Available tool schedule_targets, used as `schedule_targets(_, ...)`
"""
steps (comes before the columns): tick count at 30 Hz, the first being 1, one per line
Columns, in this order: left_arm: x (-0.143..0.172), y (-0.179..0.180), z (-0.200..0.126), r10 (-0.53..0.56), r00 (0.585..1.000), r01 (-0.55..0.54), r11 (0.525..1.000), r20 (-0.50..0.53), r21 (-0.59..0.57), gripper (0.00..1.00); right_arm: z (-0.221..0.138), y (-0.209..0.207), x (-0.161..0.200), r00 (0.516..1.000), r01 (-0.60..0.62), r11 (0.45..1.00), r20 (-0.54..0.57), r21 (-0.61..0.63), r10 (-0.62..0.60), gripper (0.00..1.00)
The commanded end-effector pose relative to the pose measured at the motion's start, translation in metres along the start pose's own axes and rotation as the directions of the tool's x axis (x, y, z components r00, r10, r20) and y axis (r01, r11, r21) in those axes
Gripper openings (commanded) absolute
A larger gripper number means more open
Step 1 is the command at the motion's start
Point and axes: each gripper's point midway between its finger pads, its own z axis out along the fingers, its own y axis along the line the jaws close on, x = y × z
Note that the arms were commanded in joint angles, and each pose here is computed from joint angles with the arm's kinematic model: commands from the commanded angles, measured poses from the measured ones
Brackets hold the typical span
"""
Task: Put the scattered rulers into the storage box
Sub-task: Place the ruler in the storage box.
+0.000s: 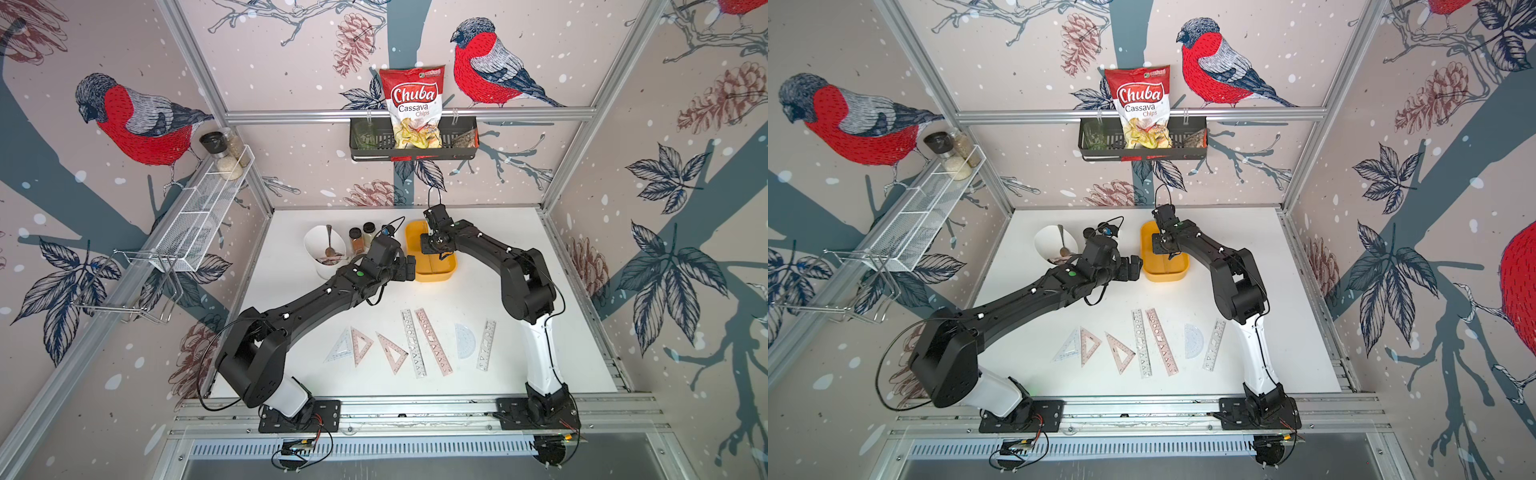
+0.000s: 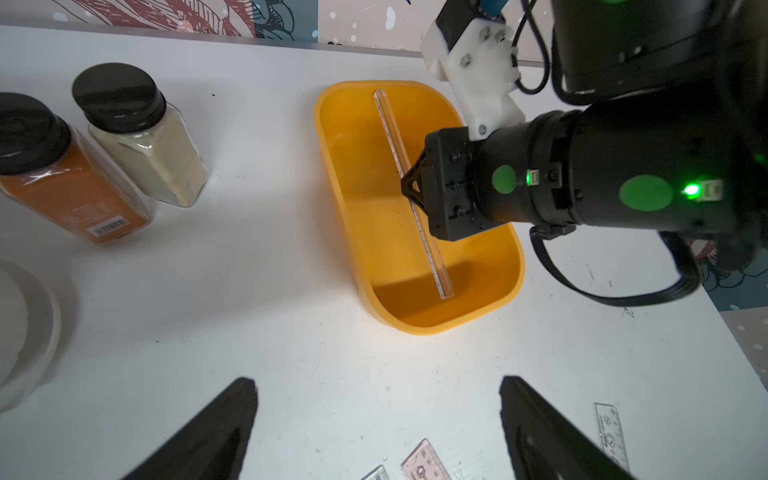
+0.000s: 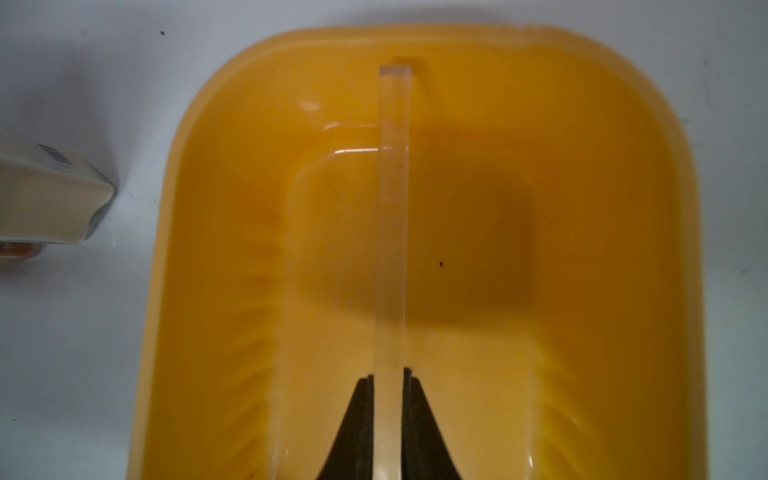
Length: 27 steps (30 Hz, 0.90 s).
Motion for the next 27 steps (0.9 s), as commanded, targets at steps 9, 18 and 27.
schedule_targets(9,-0.004,-0.002,0.0,0.008,1.0,-0.008,1.0,0.023,0.005,0.95,0.028,-0.002,0.011,0.998,0.006,1.0,-0.056,0.017,-0.005,0.14)
schedule_targets(18,-0.004,-0.001,0.0,0.01,1.0,-0.01,1.0,0.025,-0.001,0.95,0.037,-0.004,0.013,0.997,0.011,1.0,-0.075,0.026,-0.009,0.28)
schedule_targets(27,-0.003,-0.005,-0.001,0.002,1.0,-0.002,1.0,0.016,0.023,0.95,0.01,0.004,-0.01,0.999,0.01,1.0,-0.033,-0.005,-0.01,0.43)
